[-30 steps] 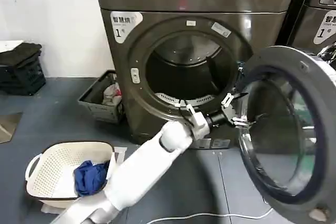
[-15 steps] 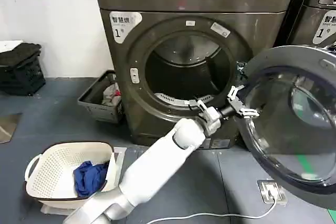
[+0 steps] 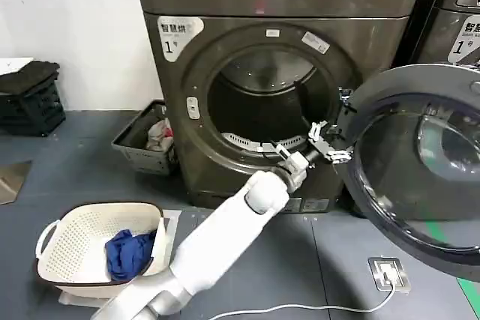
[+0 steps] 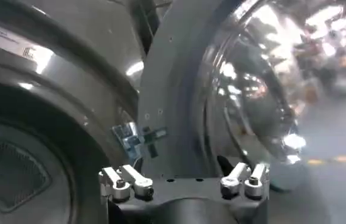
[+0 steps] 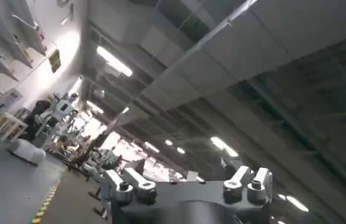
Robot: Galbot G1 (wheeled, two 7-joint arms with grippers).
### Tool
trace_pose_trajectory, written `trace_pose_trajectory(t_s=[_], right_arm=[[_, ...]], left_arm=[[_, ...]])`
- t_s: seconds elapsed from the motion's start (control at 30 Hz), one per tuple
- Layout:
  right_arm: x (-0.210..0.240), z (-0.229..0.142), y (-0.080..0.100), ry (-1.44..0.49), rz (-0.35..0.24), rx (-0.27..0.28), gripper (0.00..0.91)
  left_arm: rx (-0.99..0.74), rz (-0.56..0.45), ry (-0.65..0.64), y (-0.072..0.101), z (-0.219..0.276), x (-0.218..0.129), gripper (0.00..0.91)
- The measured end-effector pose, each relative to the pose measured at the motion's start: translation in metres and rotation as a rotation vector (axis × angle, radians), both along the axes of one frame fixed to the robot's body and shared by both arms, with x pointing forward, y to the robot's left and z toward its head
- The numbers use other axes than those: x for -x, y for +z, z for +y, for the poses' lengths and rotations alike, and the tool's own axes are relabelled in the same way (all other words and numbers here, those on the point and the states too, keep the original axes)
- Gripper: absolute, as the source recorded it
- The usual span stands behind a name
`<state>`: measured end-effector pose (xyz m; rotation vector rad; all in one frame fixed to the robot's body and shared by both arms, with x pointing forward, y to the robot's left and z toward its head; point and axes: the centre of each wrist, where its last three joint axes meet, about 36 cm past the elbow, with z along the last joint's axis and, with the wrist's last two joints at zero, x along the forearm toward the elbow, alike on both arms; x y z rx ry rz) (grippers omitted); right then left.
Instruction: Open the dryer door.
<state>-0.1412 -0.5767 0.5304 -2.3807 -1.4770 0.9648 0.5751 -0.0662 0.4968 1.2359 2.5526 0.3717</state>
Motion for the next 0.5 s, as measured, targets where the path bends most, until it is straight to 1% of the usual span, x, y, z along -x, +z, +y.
trace_pose_trajectory(t_s=[0.1, 0.17, 0.27, 0.37, 0.5], right_arm=[[0.0, -0.001, 0.0, 0.003, -0.006, -0.002, 0.907], [-0.001, -0.003, 0.0, 0.005, -0.02, -0.004, 0.907], [-0.002, -0.005, 0.001, -0.004, -0.034, -0.023, 0.907], [-0.003, -0.007, 0.0, -0.013, -0.035, -0.04, 0.907], [-0.003, -0.011, -0.002, -0.001, -0.038, -0.063, 0.907]], left_arm=[[-0.008, 0.012, 0.002, 0.0, 0.0, 0.002, 0.907], [-0.021, 0.037, -0.006, 0.001, 0.0, 0.004, 0.907], [-0.023, 0.109, -0.042, 0.007, 0.0, 0.013, 0.907], [-0.013, 0.168, -0.078, 0.022, -0.001, 0.03, 0.907], [0.039, 0.216, -0.113, 0.05, 0.001, 0.059, 0.907]])
